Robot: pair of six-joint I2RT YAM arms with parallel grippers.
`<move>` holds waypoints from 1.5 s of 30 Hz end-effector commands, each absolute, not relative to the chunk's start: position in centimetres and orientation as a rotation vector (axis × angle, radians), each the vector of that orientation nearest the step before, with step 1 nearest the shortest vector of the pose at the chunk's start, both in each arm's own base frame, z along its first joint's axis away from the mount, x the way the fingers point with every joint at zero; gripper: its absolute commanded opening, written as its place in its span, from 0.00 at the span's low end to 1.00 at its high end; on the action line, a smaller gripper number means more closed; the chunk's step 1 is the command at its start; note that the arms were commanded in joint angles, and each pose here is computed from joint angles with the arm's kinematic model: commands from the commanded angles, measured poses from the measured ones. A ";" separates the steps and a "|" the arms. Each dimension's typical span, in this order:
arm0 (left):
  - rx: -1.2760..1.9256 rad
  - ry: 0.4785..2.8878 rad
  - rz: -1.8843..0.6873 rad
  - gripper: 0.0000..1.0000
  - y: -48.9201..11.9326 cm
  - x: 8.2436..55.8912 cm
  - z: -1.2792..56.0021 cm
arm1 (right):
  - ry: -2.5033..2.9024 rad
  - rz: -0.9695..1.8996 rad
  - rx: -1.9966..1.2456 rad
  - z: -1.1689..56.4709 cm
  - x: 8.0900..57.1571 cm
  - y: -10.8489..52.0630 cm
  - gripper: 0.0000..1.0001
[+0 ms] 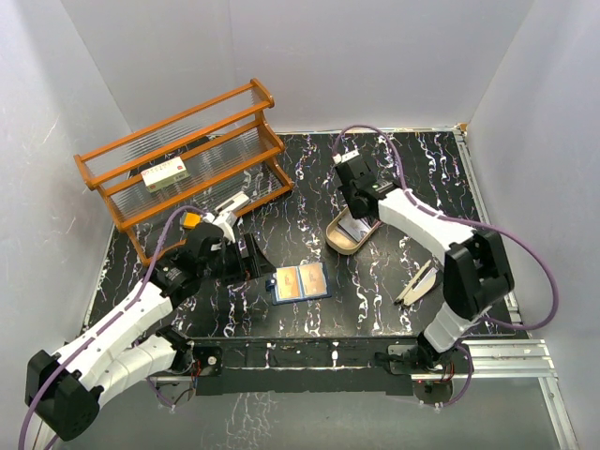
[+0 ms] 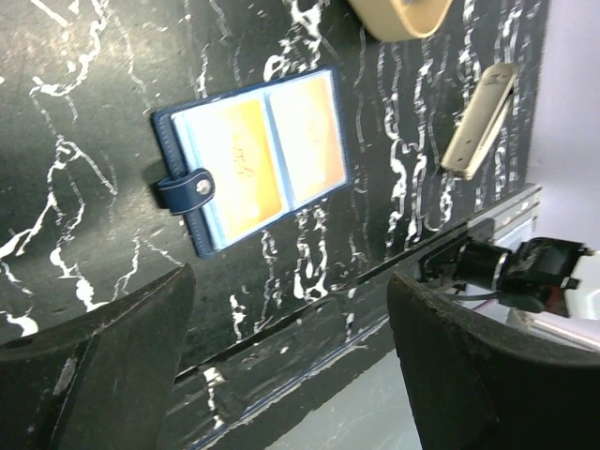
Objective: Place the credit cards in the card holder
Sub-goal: Pick up the credit card from the storage box.
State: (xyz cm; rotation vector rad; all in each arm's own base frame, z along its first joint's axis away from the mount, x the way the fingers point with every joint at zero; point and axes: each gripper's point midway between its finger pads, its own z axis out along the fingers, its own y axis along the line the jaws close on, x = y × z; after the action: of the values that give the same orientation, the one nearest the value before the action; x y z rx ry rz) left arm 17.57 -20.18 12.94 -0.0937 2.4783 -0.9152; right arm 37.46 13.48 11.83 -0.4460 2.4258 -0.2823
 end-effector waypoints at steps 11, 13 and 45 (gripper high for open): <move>-0.195 2.315 -1.208 0.72 -23.2 18.6 20.7 | 2.205 0.706 -0.304 23.1 30.1 22.9 0.00; -0.197 2.282 -1.264 0.70 -23.7 18.6 21.9 | 2.146 0.872 -0.279 24.9 28.7 24.3 0.00; -0.145 1.940 -1.713 0.41 -27.9 20.0 28.3 | 1.862 1.753 -0.217 28.8 19.5 28.2 0.00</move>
State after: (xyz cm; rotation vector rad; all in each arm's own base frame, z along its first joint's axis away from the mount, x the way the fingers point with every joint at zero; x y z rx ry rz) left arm 20.46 -27.60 26.77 -0.2088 1.9994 -1.6608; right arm 19.73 27.98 27.13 -0.1694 1.9498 1.7107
